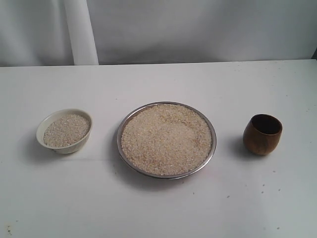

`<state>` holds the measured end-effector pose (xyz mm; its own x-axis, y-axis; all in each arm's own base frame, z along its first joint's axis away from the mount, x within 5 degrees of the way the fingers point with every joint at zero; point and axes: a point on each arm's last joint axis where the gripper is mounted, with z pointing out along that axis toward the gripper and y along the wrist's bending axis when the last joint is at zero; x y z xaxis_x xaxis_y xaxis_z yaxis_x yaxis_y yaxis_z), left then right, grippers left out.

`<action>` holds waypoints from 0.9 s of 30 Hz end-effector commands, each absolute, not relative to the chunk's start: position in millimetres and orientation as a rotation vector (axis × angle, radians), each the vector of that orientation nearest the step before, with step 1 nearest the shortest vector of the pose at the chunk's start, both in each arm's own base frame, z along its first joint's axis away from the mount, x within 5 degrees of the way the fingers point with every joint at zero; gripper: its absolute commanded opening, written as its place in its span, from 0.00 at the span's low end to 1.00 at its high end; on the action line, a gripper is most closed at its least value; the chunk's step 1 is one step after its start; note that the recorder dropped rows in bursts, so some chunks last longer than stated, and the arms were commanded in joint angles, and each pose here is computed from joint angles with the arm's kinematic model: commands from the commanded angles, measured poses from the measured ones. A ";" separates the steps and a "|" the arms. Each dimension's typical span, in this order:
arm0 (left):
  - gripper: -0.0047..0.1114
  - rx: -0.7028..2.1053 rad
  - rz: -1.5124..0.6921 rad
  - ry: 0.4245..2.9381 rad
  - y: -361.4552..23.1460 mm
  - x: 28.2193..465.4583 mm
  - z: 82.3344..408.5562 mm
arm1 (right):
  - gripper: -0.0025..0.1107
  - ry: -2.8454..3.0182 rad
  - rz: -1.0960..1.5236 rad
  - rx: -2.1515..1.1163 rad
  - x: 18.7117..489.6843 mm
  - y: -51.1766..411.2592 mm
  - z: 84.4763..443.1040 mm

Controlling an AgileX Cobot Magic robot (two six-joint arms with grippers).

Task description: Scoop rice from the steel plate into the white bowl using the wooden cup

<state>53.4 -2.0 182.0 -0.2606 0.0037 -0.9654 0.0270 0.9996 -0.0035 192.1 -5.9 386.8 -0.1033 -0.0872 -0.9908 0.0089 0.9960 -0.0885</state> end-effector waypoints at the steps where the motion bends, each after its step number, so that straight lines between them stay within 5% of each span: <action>1: 0.04 0.021 -0.026 1.828 -2.1 53.4 182.1 | 0.95 1.639 -0.106 -0.064 192.4 -7.6 391.7; 11: 0.04 0.021 -0.026 1.828 -2.1 53.4 182.1 | 0.95 1.617 -0.061 -0.012 192.6 -7.8 392.8; 27: 0.04 0.021 -0.026 1.828 -2.1 53.4 182.1 | 0.95 1.648 -0.003 0.051 187.0 -0.9 299.2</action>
<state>53.4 -2.0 182.0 -0.2606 0.0037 -0.9654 0.0270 0.9996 -0.0035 188.5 -7.0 306.8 -0.0777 0.0439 -0.9960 0.0663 0.9970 0.0387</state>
